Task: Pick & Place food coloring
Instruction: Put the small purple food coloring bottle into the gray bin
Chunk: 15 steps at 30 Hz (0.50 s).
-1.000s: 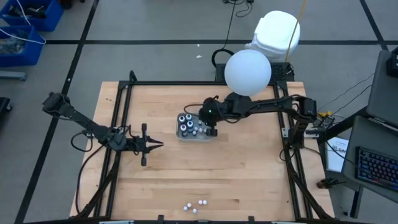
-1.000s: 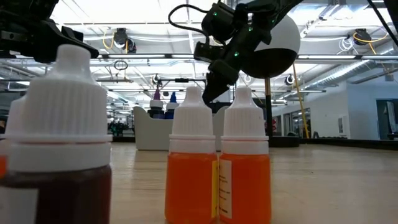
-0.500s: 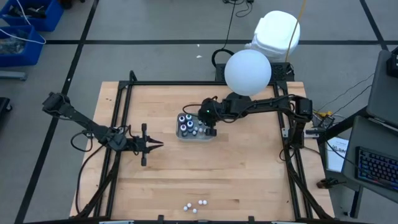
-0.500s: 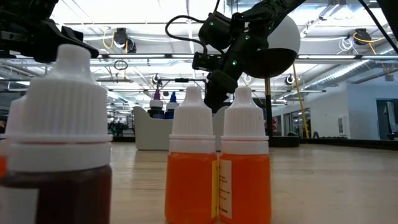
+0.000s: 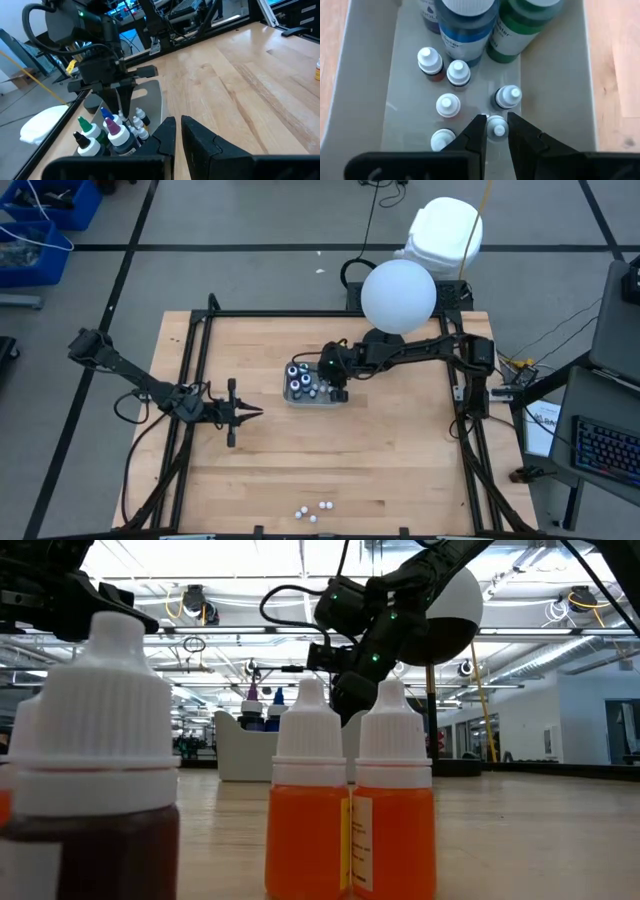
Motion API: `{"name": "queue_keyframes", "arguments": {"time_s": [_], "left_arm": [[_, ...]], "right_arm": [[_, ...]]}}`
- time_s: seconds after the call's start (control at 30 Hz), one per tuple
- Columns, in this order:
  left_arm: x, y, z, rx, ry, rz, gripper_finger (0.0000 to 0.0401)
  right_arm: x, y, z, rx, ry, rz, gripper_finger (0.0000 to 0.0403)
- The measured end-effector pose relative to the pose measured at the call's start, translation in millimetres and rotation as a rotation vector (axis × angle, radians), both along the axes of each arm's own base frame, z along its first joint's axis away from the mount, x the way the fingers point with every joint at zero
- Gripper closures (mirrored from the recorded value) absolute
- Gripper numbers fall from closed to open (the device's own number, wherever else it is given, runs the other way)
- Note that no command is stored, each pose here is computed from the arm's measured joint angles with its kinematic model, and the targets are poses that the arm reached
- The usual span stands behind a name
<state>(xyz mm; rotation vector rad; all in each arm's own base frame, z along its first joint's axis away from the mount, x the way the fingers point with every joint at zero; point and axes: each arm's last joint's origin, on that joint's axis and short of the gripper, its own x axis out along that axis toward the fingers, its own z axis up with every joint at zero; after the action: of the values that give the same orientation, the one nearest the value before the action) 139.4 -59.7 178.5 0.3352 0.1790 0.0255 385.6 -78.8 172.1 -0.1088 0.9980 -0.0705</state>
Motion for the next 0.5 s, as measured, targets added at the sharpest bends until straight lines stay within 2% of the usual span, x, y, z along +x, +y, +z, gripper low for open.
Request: {"name": "queue_keyframes", "arguments": {"time_s": [0.5], "left_arm": [[0, 0, 0, -0.002, 0.000, 0.001, 0.0366]], "right_arm": [[3, 0, -13, 0.022, 0.027, 0.008, 0.0352]]}}
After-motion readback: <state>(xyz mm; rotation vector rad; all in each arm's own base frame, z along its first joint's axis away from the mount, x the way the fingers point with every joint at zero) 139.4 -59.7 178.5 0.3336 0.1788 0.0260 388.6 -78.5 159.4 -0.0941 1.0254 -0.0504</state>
